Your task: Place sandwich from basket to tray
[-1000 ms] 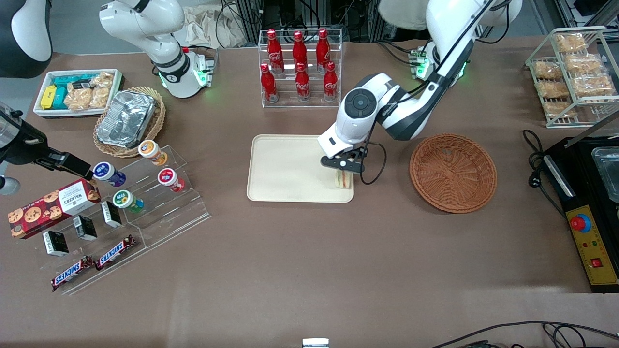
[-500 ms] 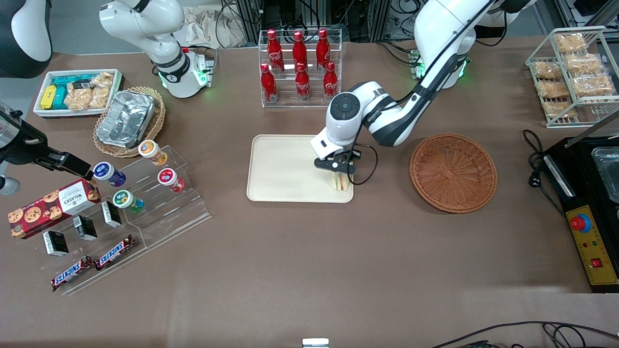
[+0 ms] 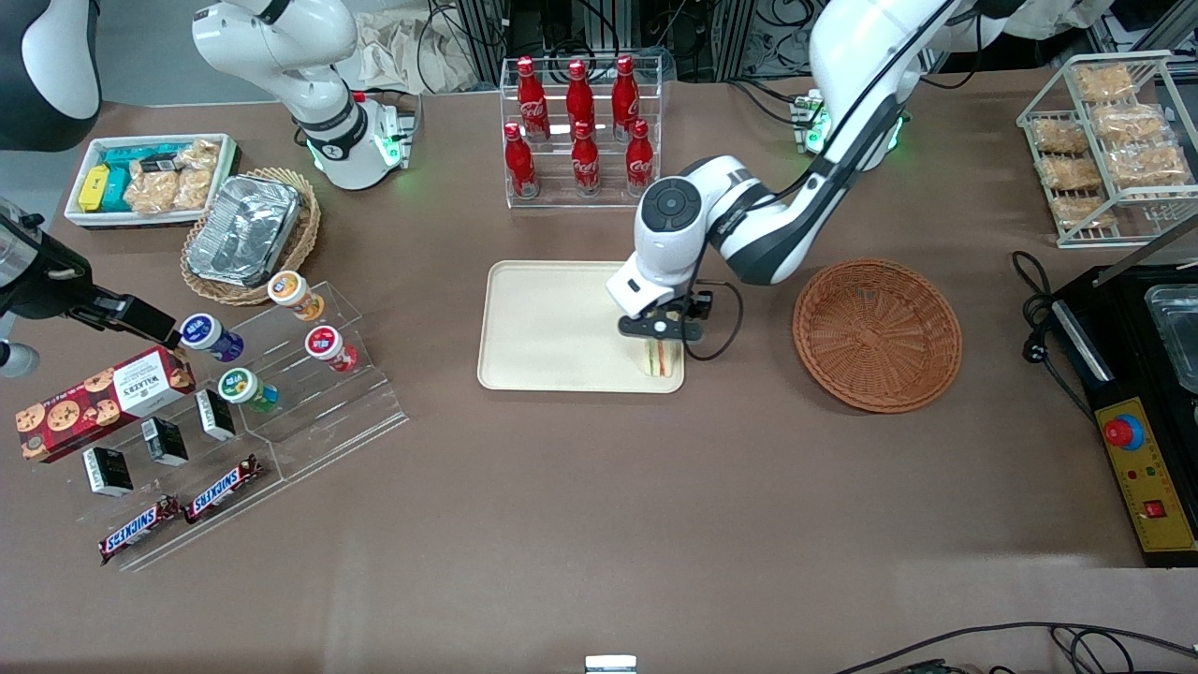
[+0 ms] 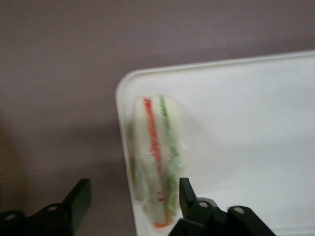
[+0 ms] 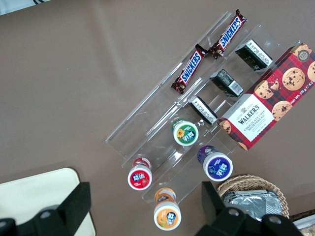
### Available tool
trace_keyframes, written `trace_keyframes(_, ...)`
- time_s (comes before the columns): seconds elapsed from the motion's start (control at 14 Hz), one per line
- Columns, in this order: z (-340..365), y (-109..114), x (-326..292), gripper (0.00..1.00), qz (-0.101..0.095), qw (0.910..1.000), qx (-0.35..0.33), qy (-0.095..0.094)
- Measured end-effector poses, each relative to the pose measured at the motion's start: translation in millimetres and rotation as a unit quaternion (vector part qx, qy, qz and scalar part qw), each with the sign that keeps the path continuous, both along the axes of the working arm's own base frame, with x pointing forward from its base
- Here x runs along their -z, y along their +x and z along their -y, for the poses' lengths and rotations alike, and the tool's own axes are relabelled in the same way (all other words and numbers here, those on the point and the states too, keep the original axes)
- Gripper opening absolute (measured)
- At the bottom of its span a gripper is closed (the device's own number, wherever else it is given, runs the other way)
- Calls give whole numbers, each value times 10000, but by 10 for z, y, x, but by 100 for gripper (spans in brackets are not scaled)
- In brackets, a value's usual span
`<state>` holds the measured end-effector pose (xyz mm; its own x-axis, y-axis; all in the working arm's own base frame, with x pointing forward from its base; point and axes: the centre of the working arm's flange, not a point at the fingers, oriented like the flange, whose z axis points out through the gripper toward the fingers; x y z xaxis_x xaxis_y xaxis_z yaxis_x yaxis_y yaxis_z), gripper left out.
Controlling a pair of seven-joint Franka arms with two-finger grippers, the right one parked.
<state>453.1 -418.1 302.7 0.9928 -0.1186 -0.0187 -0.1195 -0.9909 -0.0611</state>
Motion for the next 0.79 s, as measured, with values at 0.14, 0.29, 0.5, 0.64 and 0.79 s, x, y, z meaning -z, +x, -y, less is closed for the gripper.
trace_keyframes(0.14, -232, 129, -494, 100, 102, 9991, -239, 347)
trace_keyframes(0.29, -496, 182, -977, 100, 255, 9966, -520, 592)
trace_keyframes(0.5, -949, 235, -1420, 100, 140, 9900, -1200, 725)
trace_keyframes(0.64, -1284, 320, -1633, 100, 172, 9844, -1516, 876)
trace_keyframes(0.79, -1698, 458, -1791, 100, 187, 9829, -1493, 1061)
